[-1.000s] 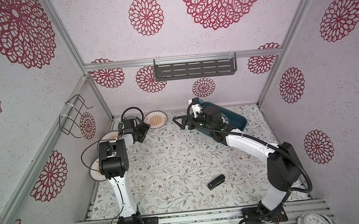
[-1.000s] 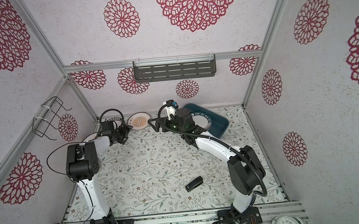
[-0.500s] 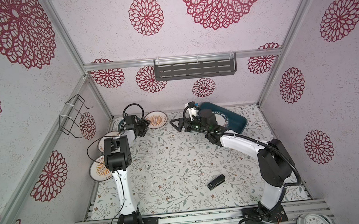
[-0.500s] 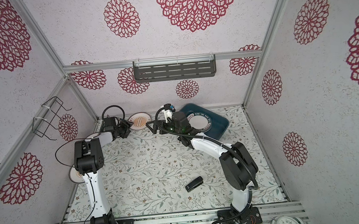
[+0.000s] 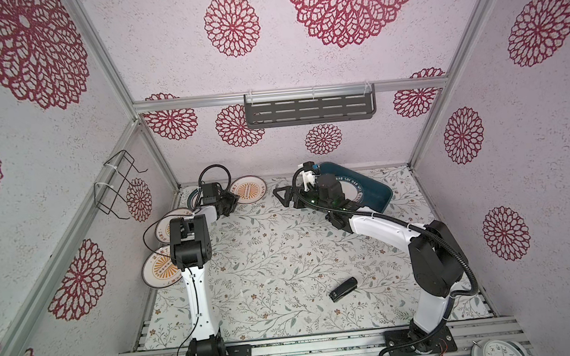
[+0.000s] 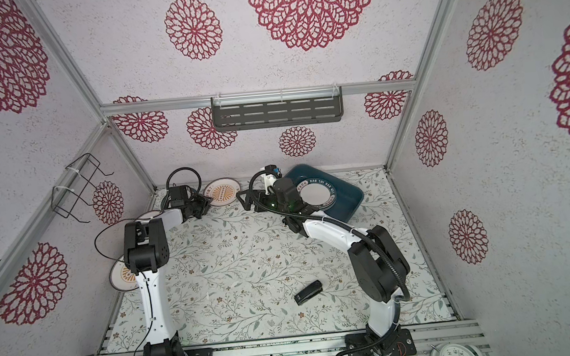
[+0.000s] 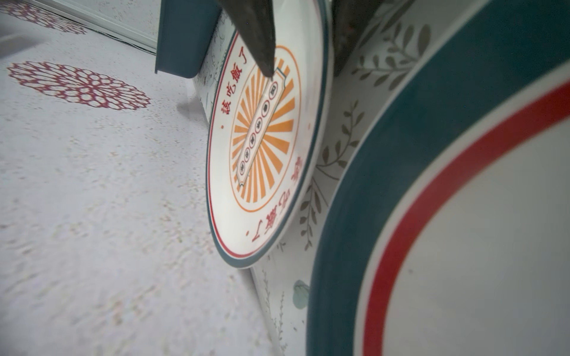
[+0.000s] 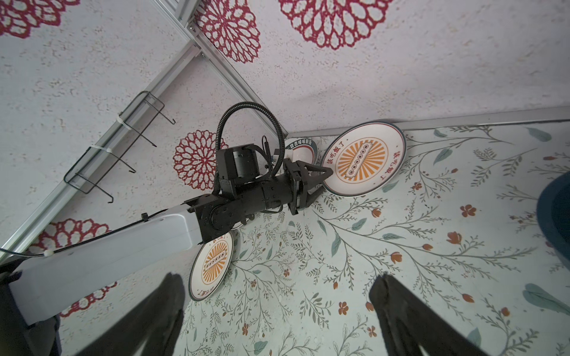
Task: Place the plates into the plastic bin on the countertop
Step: 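Lift the orange-sunburst plate on edge with the left gripper toward the bin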
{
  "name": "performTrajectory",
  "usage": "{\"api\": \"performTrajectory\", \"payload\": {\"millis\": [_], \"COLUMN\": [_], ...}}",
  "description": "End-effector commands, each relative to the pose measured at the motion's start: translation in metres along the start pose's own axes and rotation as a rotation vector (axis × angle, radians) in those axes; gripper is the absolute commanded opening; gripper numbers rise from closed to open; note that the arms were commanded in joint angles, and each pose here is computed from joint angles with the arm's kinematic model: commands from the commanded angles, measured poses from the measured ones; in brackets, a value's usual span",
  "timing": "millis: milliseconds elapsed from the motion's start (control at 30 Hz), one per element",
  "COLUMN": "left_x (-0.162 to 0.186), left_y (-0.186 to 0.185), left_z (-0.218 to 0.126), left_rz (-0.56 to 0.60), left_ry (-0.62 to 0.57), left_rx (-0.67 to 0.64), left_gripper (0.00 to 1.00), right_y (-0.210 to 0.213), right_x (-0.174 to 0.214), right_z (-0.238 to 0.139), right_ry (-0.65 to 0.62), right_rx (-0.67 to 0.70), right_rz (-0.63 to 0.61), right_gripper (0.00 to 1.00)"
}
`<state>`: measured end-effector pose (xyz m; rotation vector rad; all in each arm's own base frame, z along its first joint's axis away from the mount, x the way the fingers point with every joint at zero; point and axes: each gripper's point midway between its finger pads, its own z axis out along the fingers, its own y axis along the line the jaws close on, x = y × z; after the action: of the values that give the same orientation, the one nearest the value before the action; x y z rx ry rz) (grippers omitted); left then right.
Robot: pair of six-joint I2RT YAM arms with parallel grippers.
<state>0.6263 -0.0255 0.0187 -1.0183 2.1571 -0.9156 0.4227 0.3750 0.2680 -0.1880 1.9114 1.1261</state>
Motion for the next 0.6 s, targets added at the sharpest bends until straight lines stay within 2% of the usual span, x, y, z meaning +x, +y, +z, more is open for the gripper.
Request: {"api": "performTrajectory", "payload": {"millis": [0, 100, 167, 367, 567], "left_x": [0.028, 0.03, 0.031, 0.033, 0.042], "left_y": [0.054, 0.053, 0.052, 0.044, 0.022], "left_z": [0.014, 0.014, 0.013, 0.009, -0.005], "left_rz": [-0.059, -0.064, -0.069, -0.077, -0.067], "left_ry": [0.06, 0.062, 0.064, 0.062, 0.065], "left_rx": [-0.136, -0.122, -0.113, -0.077, 0.005], "left_gripper": [0.25, 0.12, 0.07, 0.0, 0.0], "right_y": [0.012, 0.008, 0.006, -0.004, -0.012], "right_x": [-0.03, -0.031, -0.031, -0.028, -0.033], "right_z": [-0.019, -0.024, -0.028, -0.045, -0.075], "right_ry": [-0.092, -0.101, -0.108, -0.13, -0.195], "right_rx": [-0.001, 0.015, 0.027, 0.073, 0.138], "right_rz": [0.003, 0.012, 0.015, 0.029, 0.033], "right_gripper": [0.99, 0.99, 0.99, 0.99, 0.99]}}
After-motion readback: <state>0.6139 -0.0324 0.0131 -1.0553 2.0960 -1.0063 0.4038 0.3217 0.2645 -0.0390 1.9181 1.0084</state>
